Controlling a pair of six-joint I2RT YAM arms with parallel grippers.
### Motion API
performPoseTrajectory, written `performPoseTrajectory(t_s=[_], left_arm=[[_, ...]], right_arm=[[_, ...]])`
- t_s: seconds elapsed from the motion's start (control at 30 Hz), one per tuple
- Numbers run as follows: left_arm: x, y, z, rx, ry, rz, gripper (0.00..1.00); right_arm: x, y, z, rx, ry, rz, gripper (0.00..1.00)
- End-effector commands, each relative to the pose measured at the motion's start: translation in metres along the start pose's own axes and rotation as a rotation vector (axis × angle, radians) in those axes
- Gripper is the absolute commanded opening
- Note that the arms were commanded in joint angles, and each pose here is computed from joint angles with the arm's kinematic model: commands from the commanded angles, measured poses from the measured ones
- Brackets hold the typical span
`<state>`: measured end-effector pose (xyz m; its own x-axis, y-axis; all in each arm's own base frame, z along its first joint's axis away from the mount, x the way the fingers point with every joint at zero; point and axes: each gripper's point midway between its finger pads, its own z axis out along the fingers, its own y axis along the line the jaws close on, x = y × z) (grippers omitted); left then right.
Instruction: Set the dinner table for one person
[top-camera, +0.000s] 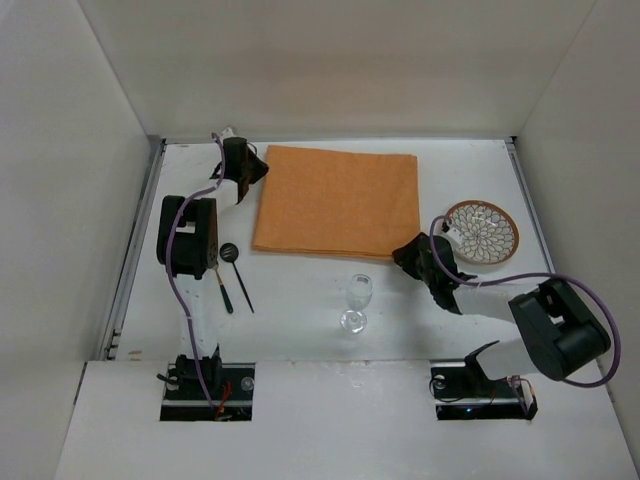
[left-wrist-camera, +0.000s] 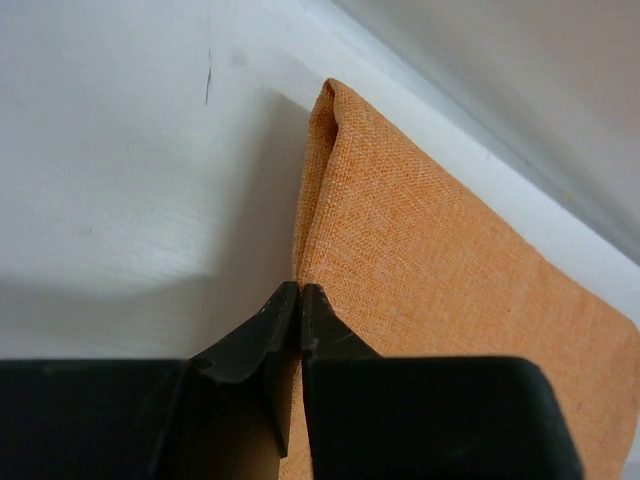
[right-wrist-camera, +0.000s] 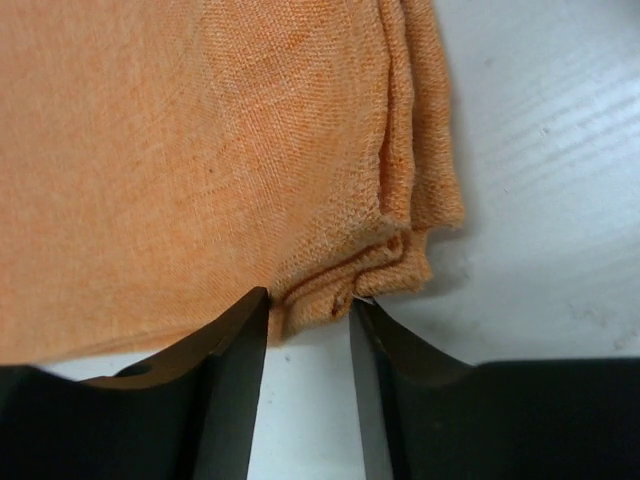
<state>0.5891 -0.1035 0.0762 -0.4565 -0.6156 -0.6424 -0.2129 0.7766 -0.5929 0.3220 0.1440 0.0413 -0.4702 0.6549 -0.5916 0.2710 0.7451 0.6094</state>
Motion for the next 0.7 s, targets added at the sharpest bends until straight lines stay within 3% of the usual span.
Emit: performPoseTrajectory(t_s=[0.0,0.17,0.37,0.5,0.57,0.67], left_arm=[[-0.068,0.001,0.001,-0.027,-0.153,-0.004,0.02],[-0.081,-0.002,0.012,-0.041,-0.148,-0.002,0.05],[-0.066,0.017,0.023,-0.087,-0.119,-0.005,0.1],[-0.049,0.029,0.031,-0.108,-0.086,-0.022,0.1],[-0.042,0.031,0.036,-0.116,-0.076,-0.013,0.1],[-0.031,0.032,0.04,-0.135,-0.061,-0.009,0.1]], right_arm=[[-0.023,0.031,0.009,-0.055,-0.05,0.003,0.46],[-0.047,0.043,0.031,-0.052,-0.058,0.017,0.45],[-0.063,0.034,0.036,-0.035,-0.073,0.06,0.23],[-0.057,0.023,0.028,-0.028,-0.062,0.054,0.21],[-0.055,0.021,0.023,-0.032,-0.062,0.038,0.24],[-0.057,0.018,0.019,-0.024,-0.068,0.006,0.52]])
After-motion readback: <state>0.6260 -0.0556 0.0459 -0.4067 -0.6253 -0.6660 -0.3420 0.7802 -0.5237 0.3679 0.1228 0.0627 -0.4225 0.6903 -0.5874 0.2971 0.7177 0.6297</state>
